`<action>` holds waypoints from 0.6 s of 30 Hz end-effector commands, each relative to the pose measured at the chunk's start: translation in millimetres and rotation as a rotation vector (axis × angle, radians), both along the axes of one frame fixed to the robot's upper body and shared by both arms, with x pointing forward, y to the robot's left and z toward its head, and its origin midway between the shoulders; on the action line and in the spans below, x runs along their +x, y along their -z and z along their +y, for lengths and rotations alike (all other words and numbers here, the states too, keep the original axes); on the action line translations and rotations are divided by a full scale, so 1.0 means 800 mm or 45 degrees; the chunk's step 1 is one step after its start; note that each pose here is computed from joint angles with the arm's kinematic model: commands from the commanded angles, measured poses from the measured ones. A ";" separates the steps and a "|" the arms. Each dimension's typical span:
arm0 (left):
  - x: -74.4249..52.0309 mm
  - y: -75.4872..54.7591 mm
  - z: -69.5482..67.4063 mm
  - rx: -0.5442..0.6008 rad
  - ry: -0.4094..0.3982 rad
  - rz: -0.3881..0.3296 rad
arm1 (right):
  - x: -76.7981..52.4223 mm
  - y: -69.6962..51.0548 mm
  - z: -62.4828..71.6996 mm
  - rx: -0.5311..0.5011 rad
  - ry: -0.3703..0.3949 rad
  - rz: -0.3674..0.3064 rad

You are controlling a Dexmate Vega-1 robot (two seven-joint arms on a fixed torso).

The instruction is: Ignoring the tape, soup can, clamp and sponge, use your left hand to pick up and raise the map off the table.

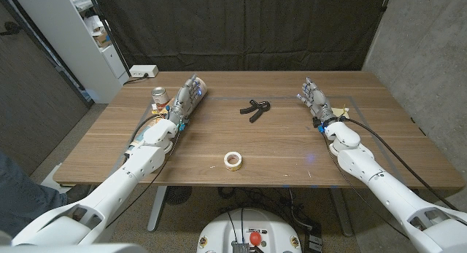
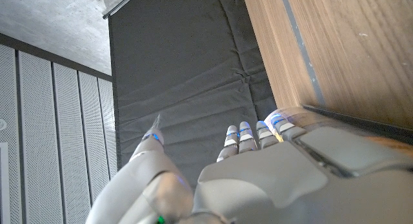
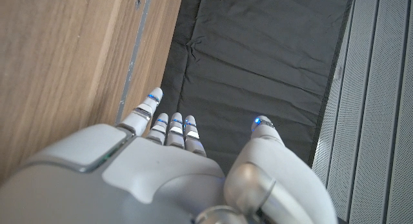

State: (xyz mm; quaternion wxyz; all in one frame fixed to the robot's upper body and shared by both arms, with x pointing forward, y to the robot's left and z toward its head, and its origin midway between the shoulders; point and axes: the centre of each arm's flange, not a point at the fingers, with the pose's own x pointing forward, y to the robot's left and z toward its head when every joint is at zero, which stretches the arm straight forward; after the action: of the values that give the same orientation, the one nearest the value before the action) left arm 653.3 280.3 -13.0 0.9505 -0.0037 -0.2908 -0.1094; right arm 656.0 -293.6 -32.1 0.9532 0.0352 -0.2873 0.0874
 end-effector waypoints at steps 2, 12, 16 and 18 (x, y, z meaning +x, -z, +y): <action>-0.008 -0.011 -0.010 0.040 0.015 -0.032 | 0.001 0.006 -0.003 0.020 0.012 0.016; -0.020 -0.017 -0.009 0.061 0.011 -0.061 | 0.004 0.009 0.002 0.029 0.010 0.021; -0.027 -0.021 -0.009 0.073 0.007 -0.081 | 0.006 0.009 0.004 0.030 0.005 0.022; -0.030 -0.023 -0.008 0.075 0.009 -0.089 | 0.007 0.009 0.004 0.028 0.003 0.022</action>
State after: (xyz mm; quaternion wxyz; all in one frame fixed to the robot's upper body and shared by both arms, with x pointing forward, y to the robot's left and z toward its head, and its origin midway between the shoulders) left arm 641.7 272.9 -2.7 0.9446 0.0163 -0.3052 -0.1194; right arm 658.4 -293.7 -38.9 0.9555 0.0435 -0.2805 0.0805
